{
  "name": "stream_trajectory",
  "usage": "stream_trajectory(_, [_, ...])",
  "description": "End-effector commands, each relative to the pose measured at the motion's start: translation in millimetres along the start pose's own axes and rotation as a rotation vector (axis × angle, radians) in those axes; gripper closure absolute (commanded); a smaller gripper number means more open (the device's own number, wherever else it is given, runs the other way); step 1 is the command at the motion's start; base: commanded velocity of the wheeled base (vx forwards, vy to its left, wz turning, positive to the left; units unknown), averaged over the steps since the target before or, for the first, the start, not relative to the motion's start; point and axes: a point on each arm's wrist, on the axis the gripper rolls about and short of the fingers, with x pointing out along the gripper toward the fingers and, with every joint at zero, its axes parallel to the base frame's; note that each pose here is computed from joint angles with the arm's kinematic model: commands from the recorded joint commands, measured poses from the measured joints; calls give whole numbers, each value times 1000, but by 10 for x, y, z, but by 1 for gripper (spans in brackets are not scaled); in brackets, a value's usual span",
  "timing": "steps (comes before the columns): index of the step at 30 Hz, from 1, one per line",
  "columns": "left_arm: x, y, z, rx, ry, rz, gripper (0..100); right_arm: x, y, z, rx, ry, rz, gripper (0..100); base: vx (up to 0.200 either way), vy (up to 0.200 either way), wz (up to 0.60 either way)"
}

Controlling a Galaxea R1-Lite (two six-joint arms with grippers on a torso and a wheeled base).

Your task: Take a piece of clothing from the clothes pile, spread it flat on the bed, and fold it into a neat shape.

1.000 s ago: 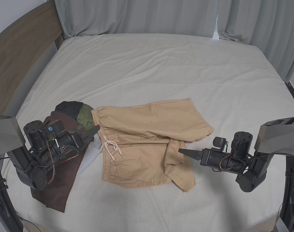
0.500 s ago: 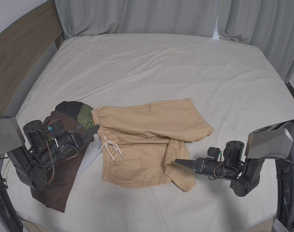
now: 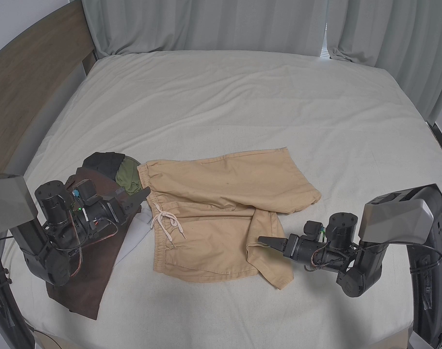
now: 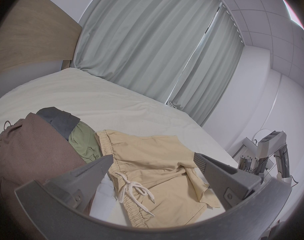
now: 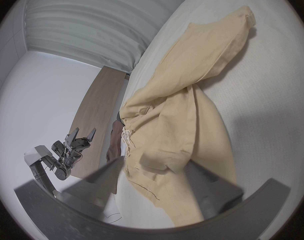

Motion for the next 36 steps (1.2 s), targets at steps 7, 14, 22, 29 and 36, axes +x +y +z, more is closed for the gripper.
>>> stream_trajectory(7, [-3, -3, 4, 0, -1, 0, 0, 13, -75, -33, 12, 8, -15, 100, 0, 0, 0])
stream_trajectory(14, [9, -6, 15, 3, -6, -3, 0, -249, -244, 257, 29, -88, -75, 100, 0, 0, 0])
stream_trajectory(22, [9, -6, 15, 3, -6, -3, 0, -404, -514, 536, 56, -169, -143, 100, 0, 0, 0])
stream_trajectory(29, [9, -6, 15, 3, -6, -3, 0, -472, -610, 686, 56, -216, -160, 100, 0, 0, 0])
stream_trajectory(36, [11, -17, 0, 1, -1, -6, 0, -530, -756, 766, 16, -241, -192, 100, 0, 0, 0])
